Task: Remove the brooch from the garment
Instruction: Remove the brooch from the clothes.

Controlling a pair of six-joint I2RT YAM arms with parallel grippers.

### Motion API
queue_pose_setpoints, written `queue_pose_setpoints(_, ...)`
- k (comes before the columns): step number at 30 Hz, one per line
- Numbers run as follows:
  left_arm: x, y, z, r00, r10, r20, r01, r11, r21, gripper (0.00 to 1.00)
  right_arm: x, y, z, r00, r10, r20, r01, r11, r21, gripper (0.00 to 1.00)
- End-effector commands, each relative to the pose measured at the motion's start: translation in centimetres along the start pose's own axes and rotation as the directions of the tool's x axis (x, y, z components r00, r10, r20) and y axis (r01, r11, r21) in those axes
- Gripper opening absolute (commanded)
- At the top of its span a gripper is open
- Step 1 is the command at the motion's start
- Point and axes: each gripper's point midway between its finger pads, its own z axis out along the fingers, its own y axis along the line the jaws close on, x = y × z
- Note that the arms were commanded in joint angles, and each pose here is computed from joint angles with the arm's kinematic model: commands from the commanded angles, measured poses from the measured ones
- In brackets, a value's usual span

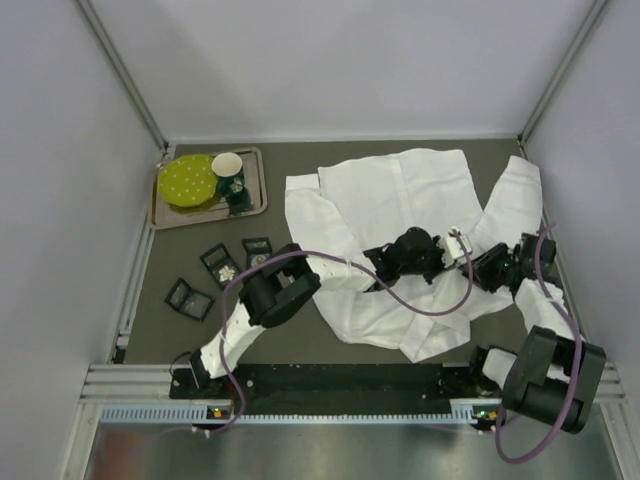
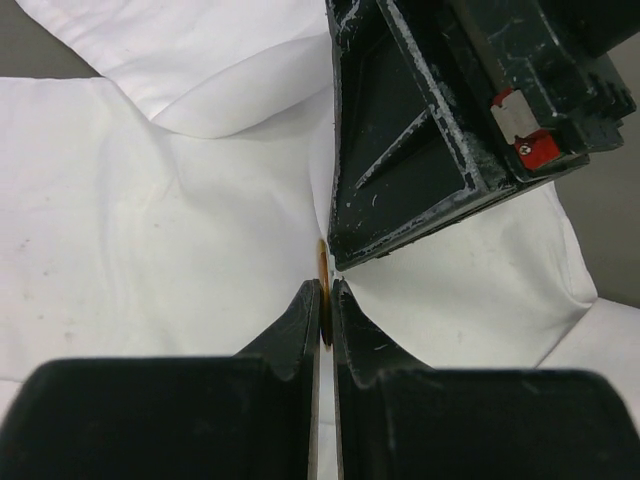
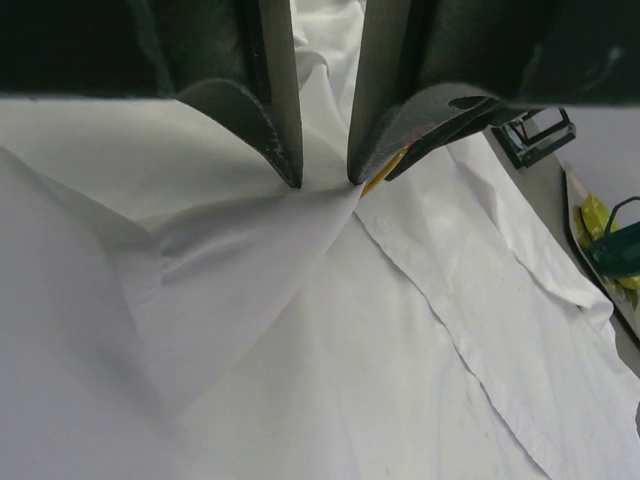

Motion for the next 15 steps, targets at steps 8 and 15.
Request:
queue_pose_setpoints(8,-4.1,-7.3,-0.3,0.992,-0.117,0.045,0.106,0.976,0.188,0.0,-0.4,3.6,-2.1,0.993,-0.091,0.07,0.101,0.984,-0.15,0.33)
queue_pose_setpoints(15,-4.9,-5.0,-0.5,0.985,-0.135,0.109,0.129,0.99,0.056,0.0,0.0,3.0,-2.8,0.996,-0.058,0.068,0.065,0.992,-0.112,0.31)
